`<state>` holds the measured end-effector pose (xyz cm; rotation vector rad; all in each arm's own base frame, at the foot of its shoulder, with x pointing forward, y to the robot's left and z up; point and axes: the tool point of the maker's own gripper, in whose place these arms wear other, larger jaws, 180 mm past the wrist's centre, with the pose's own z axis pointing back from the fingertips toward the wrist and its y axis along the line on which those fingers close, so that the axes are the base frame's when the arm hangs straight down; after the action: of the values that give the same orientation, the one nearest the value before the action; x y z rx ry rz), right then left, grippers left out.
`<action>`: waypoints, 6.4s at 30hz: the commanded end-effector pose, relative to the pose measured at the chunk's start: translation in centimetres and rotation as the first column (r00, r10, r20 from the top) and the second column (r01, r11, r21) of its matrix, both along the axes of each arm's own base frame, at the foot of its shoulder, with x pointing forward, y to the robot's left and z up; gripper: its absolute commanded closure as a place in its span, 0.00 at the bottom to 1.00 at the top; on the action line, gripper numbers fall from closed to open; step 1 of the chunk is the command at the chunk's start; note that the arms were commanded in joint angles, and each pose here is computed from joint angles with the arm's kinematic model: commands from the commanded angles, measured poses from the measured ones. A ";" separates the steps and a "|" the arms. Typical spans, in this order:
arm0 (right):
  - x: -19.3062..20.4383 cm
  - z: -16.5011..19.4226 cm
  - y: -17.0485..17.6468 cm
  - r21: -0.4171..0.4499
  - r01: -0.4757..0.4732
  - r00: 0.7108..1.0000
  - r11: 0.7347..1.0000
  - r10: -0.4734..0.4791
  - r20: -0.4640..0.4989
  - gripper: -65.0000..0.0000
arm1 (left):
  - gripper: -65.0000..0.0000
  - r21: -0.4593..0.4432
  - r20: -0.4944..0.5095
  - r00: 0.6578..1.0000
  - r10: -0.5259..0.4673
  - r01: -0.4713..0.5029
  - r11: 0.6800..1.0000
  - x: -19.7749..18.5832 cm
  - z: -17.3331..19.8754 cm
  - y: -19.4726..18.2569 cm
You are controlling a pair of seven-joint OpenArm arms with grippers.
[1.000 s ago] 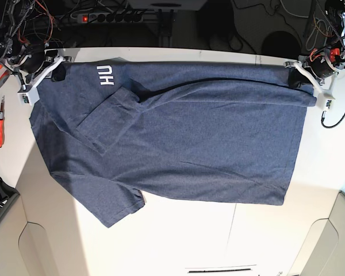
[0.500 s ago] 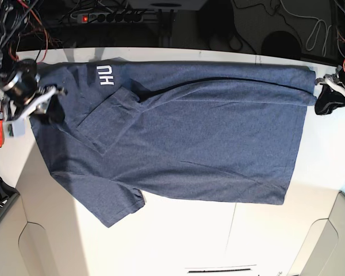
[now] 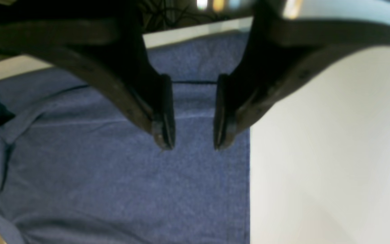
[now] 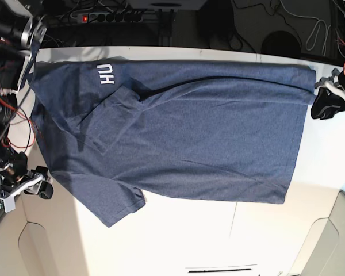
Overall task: Layout the t-shirt on the table in an organized manner, then fold the t-shirt properly
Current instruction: 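Reach both grippers to the shirt's side edge and grasp it, then fold the side edge over the shirt body with both grippers, then press and tuck the sleeve end with the right gripper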
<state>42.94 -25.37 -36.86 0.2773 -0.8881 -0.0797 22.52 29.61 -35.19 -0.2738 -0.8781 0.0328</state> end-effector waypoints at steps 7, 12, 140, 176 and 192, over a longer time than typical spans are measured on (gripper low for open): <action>2.5 -4.4 -1.4 -0.026 0.050 0.990 0.998 -0.053 -0.127 0.50 | 0.65 0.011 0.051 0.999 -0.015 0.015 1.000 0.7 1.4 0.2; 0.4 -7.8 -1.3 -0.076 0.046 0.972 0.996 -0.062 -0.228 0.50 | 0.65 0.009 0.052 0.999 -0.014 0.014 1.000 0.7 1.4 0.1; -5.1 -0.8 1.2 -0.135 -0.121 0.993 0.983 0.119 -0.029 1.00 | 1.00 -0.470 0.057 0.950 0.306 -0.245 0.848 15.7 -3.8 3.5; -4.8 10.8 2.2 -0.113 -0.125 0.963 0.986 0.148 0.226 0.50 | 0.62 -0.562 0.070 0.994 0.085 -0.031 0.826 5.7 2.3 2.0; -2.6 -8.1 8.7 0.036 -0.255 0.936 0.966 0.256 -0.241 0.53 | 0.62 -0.522 0.054 0.992 0.110 -0.065 0.850 5.9 1.0 1.9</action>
<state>39.31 -15.92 -45.95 0.4054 -0.5980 0.1098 27.69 30.68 -35.93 -0.7543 -0.8964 0.3775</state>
